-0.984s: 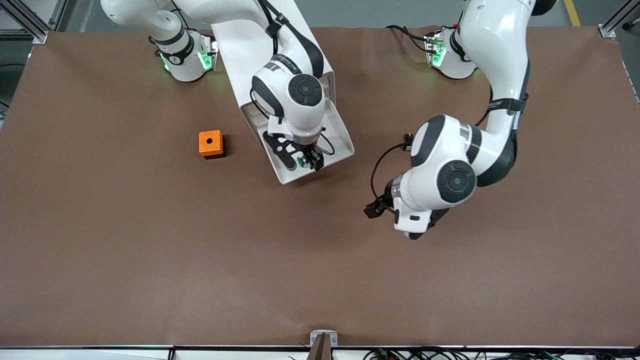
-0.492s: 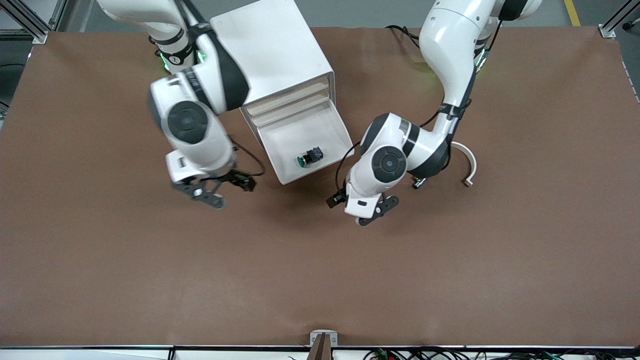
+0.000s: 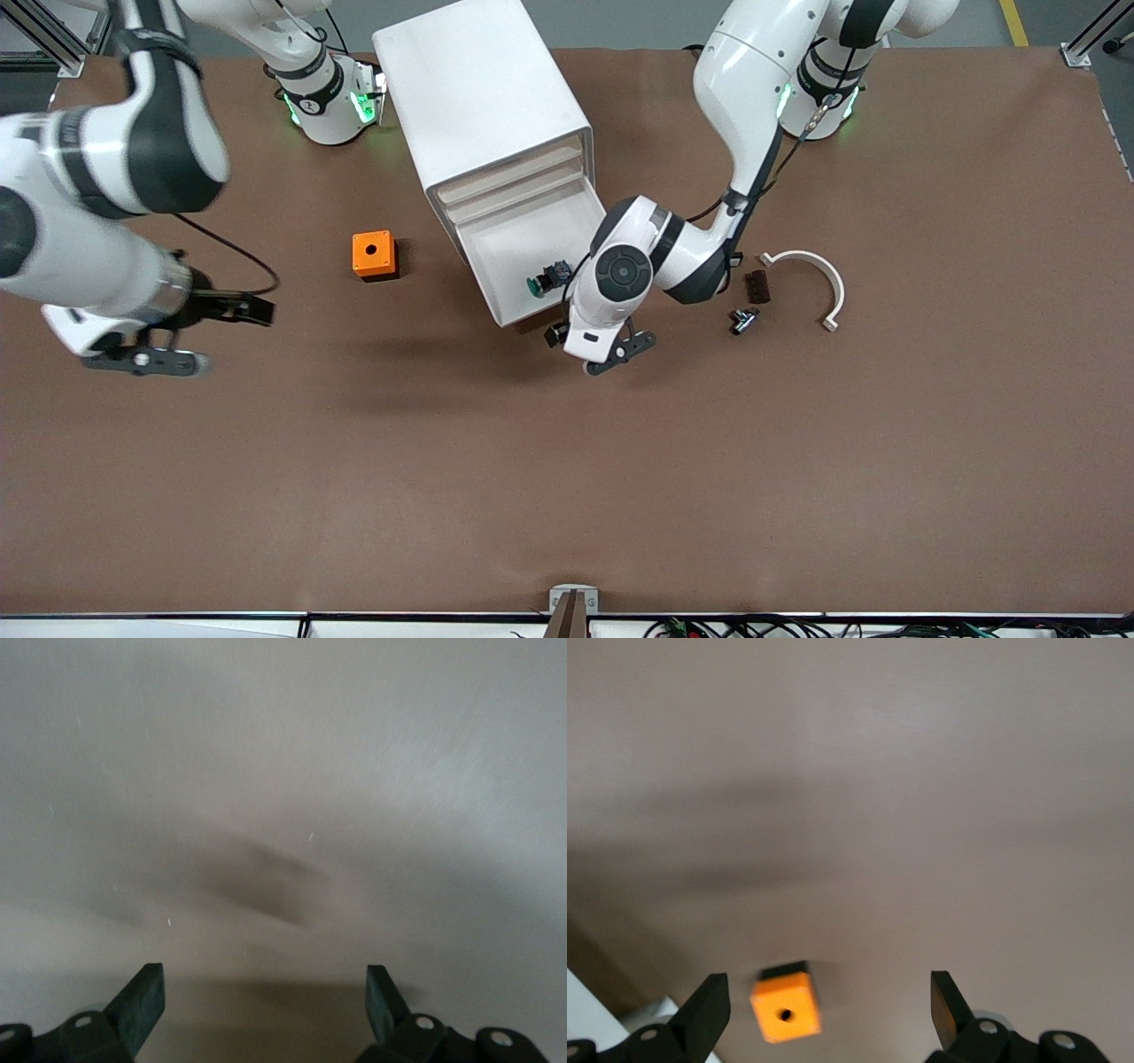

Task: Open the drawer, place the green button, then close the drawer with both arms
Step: 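Push the drawer closed into the cabinet with the left gripper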

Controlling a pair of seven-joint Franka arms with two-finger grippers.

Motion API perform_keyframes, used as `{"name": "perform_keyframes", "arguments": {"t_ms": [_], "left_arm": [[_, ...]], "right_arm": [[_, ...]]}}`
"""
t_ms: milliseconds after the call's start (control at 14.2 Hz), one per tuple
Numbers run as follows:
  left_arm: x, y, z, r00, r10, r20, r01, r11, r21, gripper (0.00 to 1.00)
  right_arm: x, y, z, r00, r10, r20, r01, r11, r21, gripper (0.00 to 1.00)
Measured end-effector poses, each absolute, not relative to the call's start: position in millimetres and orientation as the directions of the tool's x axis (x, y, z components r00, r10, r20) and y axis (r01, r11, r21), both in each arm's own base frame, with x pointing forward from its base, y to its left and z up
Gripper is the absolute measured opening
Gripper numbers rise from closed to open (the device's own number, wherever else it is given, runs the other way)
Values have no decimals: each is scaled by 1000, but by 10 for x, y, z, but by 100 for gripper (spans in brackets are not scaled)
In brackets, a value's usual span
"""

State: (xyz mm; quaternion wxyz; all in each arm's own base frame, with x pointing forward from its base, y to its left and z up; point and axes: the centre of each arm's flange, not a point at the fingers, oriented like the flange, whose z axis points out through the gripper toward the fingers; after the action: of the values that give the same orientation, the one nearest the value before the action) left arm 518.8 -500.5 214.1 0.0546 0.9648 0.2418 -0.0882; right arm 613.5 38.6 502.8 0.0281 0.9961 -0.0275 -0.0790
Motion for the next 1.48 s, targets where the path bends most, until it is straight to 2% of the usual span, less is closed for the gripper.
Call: {"name": "perform_keyframes", "arguments": {"t_ms": [211, 422, 984, 1476], "left_arm": [[4856, -5258, 2069, 847, 475, -237, 497, -867, 40, 100], [4527, -5517, 2061, 813, 506, -287, 533, -846, 19, 100], [3728, -6010, 2030, 751, 556, -357, 574, -817, -65, 100], [3672, -6038, 2036, 707, 619, -342, 629, -771, -95, 100]], "right_arm": [[5972, -35, 5332, 986, -33, -161, -27, -999, 41, 100], [5880, -86, 5510, 989, -20, -149, -15, -999, 36, 100], [5851, -375, 5519, 987, 22, -157, 25, -999, 22, 100], [5890, -458, 5807, 996, 8, -94, 11, -1000, 28, 100]]}}
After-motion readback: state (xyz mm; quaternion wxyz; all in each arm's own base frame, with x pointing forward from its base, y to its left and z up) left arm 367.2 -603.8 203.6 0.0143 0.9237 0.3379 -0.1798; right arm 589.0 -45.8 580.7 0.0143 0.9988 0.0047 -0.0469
